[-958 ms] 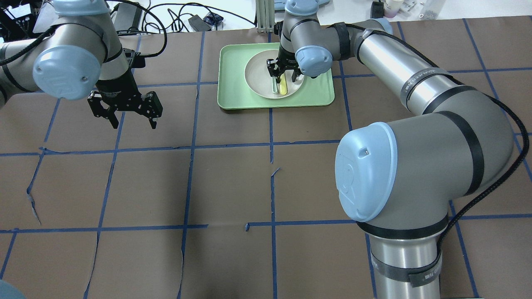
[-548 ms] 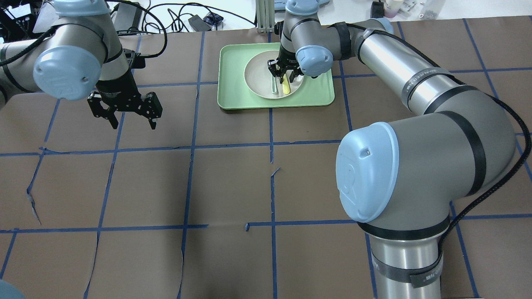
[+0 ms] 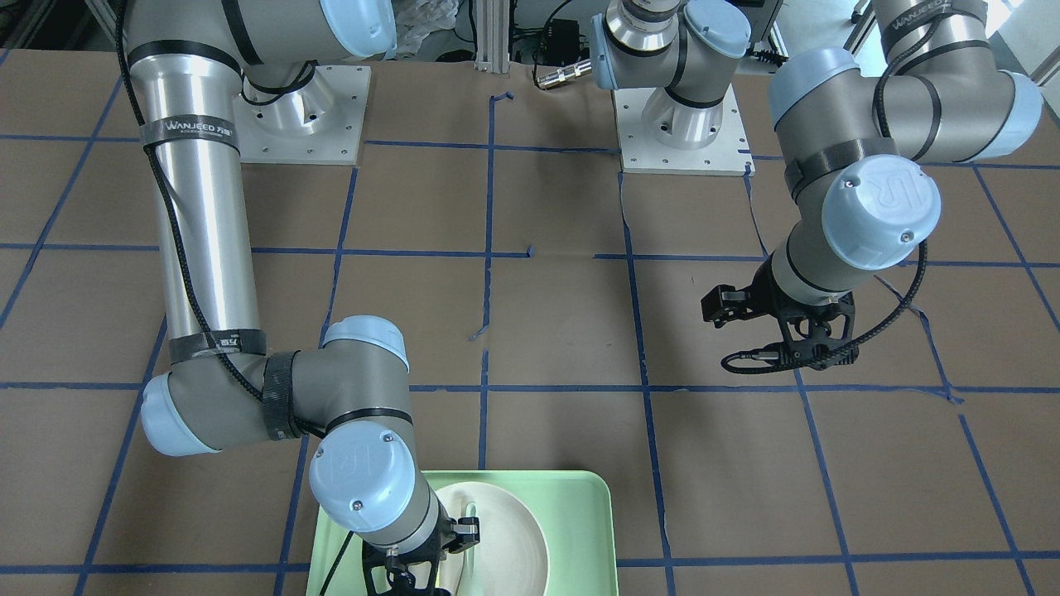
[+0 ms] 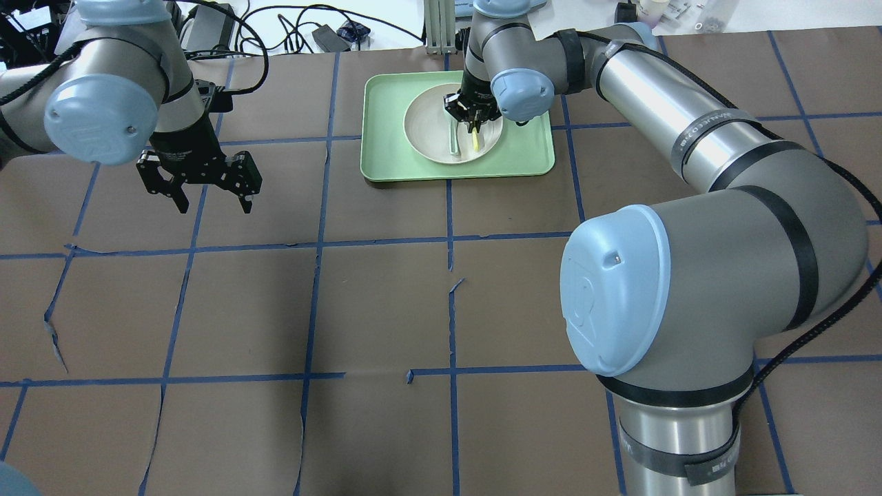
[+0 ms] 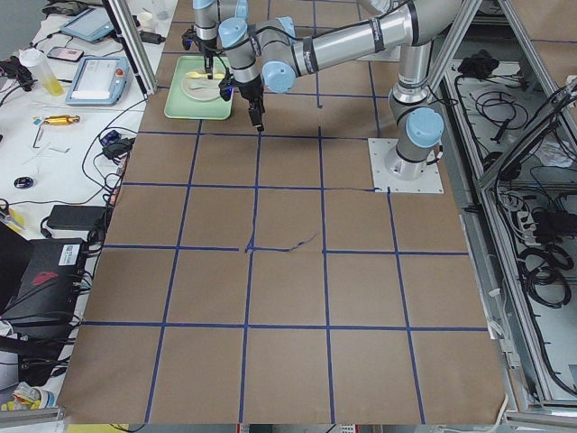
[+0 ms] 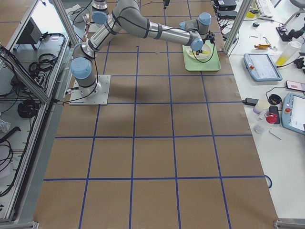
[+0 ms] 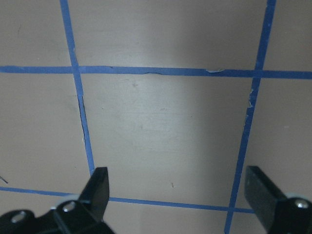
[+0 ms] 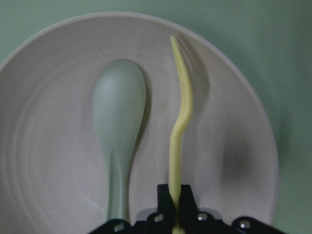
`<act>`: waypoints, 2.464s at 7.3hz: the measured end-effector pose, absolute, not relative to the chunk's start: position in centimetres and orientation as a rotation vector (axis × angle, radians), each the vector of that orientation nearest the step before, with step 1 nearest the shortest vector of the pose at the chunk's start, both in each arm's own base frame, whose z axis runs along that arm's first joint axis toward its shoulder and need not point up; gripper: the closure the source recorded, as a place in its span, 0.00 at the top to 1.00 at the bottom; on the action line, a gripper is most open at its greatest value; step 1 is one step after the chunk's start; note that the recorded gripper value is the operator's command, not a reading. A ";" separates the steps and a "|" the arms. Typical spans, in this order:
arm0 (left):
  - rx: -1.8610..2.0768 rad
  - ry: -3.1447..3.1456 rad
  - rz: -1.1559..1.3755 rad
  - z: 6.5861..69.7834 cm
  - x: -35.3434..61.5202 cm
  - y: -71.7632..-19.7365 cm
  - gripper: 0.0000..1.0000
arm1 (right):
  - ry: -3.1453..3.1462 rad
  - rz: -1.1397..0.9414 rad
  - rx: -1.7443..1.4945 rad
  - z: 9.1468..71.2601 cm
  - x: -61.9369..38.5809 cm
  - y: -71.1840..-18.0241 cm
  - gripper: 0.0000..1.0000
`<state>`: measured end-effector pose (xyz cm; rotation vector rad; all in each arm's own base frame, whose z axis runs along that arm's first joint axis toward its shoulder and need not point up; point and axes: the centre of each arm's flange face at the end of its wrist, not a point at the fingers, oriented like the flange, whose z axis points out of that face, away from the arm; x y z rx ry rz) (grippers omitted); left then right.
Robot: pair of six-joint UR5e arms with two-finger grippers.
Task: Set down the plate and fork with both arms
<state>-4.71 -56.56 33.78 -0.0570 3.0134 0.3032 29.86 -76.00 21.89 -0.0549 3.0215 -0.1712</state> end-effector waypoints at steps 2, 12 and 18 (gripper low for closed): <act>-0.059 3.015 0.289 34.0 -4.1 -56.6 1.00 | 3.017 -0.180 -0.042 26.1 29.3 -75.1 0.00; -0.076 3.015 0.255 35.1 -4.4 -56.2 1.00 | 2.863 -0.106 -0.246 20.0 18.2 -76.4 1.00; -0.072 3.017 0.234 35.8 -4.8 -56.1 1.00 | 3.004 -0.082 -0.239 28.3 16.7 -71.9 1.00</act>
